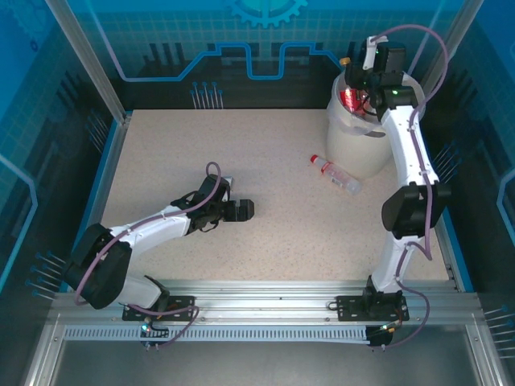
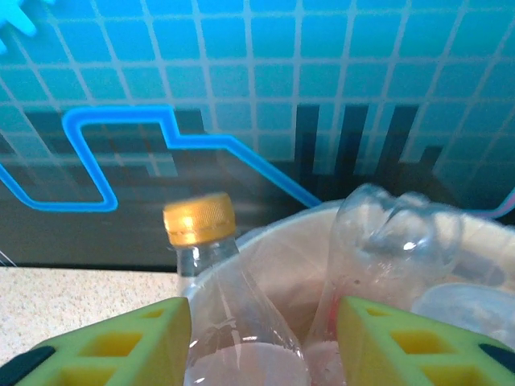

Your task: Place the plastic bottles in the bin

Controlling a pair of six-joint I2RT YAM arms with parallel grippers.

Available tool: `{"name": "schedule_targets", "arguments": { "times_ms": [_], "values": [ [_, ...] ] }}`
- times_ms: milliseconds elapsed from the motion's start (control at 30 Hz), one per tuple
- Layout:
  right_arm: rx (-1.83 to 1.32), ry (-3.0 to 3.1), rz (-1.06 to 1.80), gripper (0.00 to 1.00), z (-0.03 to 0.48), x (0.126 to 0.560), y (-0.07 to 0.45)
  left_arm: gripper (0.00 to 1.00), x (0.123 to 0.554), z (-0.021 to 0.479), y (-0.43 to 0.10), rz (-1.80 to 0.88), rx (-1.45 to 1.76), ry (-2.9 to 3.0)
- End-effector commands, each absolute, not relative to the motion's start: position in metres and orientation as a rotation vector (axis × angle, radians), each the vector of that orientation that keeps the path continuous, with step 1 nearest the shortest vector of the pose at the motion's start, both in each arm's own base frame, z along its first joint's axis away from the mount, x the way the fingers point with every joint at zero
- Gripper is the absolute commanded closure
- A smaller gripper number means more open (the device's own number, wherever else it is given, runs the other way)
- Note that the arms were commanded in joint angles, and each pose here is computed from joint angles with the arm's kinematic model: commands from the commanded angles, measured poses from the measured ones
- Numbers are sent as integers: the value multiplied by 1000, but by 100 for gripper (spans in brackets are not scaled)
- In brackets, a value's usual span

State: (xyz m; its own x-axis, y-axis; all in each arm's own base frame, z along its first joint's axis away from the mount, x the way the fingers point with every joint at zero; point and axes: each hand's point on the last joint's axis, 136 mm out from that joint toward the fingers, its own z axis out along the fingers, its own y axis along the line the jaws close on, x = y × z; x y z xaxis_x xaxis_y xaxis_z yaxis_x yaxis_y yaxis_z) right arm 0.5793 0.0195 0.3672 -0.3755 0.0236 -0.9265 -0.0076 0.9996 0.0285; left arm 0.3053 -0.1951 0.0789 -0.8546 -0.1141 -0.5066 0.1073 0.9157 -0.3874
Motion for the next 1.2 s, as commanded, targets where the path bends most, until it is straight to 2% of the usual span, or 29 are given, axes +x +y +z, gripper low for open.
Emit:
{"name": "schedule_targets", "arguments": {
  "times_ms": [0,233,433,567,700,900,1067,1167],
  "values": [
    [16,1992,53,50,352,585,21,1,303,78,-194,-573,-30,2546],
    [23,2021,29,53,333,580,16,1,302,79,-192,-563,-31,2544],
    [-12,1920,5,52,390,553,16,1,304,78,-194,-568,-31,2545],
    [-95,1872,-16,44,424,517,27,1,306,77,-196,-582,-38,2543],
    [-193,1886,-26,37,427,475,43,1,307,77,-197,-582,-40,2541],
    [-286,1991,5,34,377,404,70,1,306,79,-195,-576,-38,2533],
    [-386,2167,-50,33,289,356,97,1,307,80,-195,-569,-30,2529],
    [-410,2254,-81,35,230,345,104,1,309,78,-197,-577,-29,2526]
  ]
}}
